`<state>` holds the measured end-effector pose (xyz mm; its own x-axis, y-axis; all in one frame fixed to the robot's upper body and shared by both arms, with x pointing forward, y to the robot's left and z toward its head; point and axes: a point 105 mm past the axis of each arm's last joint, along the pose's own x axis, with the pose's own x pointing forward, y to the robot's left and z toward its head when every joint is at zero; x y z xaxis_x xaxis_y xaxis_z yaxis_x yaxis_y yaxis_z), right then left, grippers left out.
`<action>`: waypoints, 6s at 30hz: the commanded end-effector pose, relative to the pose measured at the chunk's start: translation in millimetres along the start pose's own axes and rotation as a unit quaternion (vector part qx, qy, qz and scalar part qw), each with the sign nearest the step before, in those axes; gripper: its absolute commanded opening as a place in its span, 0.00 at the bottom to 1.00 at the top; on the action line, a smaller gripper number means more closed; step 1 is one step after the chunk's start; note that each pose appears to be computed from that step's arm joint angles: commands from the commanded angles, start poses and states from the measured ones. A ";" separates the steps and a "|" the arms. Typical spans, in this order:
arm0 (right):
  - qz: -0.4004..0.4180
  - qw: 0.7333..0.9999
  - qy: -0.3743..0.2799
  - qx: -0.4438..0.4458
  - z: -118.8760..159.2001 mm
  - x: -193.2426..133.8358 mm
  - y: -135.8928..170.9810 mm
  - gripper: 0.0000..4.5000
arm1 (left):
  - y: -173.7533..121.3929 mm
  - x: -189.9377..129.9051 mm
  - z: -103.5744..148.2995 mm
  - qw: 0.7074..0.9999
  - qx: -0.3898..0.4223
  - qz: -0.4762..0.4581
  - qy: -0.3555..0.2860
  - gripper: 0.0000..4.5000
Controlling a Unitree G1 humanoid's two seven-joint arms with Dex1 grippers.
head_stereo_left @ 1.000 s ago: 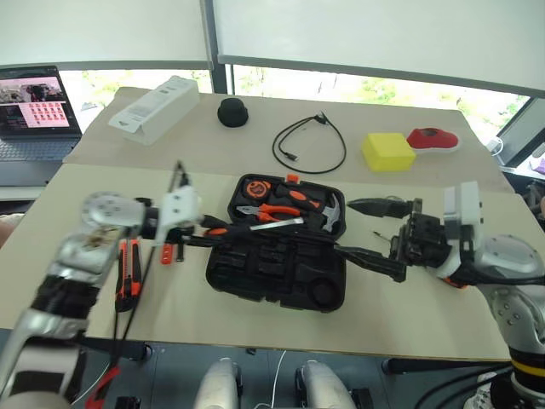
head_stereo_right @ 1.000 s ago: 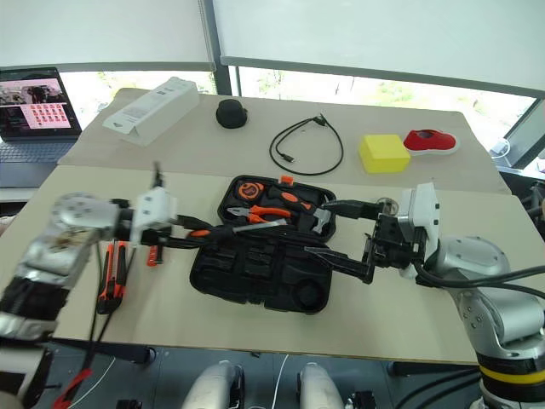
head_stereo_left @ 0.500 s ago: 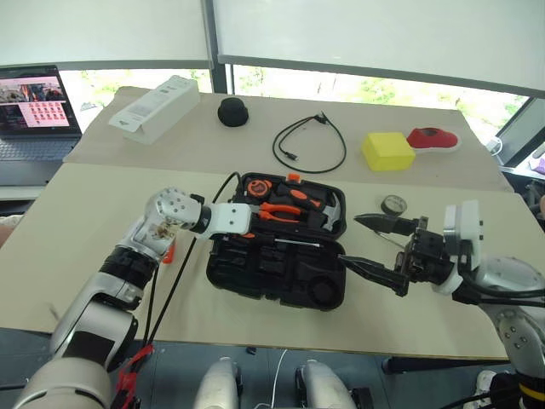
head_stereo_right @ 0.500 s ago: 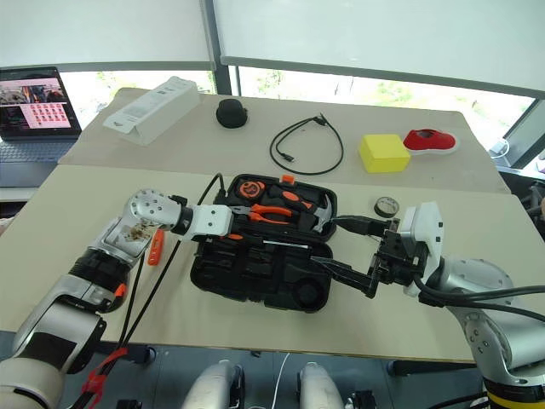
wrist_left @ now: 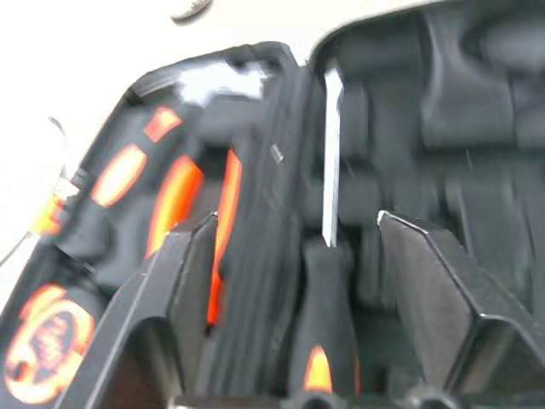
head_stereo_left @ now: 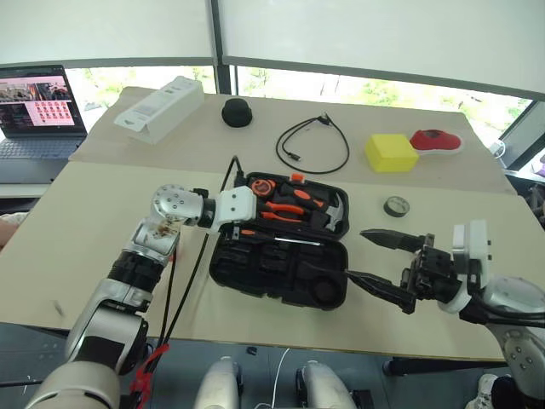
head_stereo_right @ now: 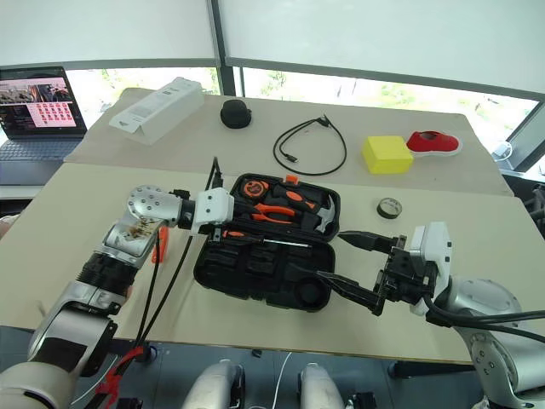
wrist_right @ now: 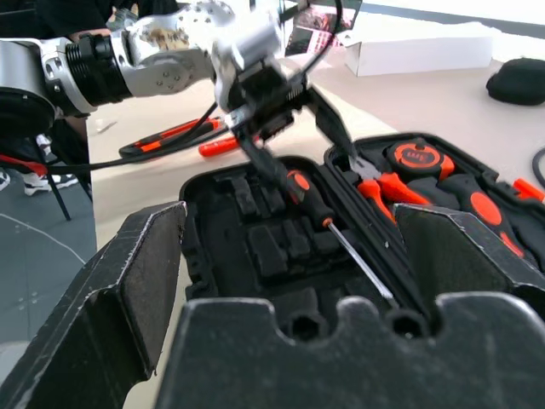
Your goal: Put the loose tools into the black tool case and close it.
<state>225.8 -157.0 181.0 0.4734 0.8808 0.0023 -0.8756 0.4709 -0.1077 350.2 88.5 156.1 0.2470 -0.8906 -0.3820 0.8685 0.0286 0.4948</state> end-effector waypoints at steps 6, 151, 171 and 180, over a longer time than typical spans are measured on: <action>-0.017 0.999 -0.023 -0.022 6.4 -6.9 -3.8 1.00 | -3.5 7.9 -24.3 0.992 -0.115 0.048 -0.024 0.20; 0.192 0.962 0.163 -0.103 -49.8 124.1 -40.3 0.01 | -117.1 -129.6 3.1 0.948 -0.236 0.159 -0.139 1.00; 0.191 0.950 0.230 -0.093 -84.8 142.4 -41.6 0.01 | -121.8 -134.6 -1.7 0.945 -0.252 0.177 -0.111 1.00; 0.167 0.980 0.047 -0.102 -15.1 105.2 -48.3 0.13 | -131.5 -181.1 -25.0 0.902 -0.284 0.319 -0.068 1.00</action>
<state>324.5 -66.9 143.4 0.1367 0.9601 -0.2441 -0.9748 0.0865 -0.2056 206.6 230.8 134.4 0.6472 -0.7598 -0.0619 0.7623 0.6455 0.0473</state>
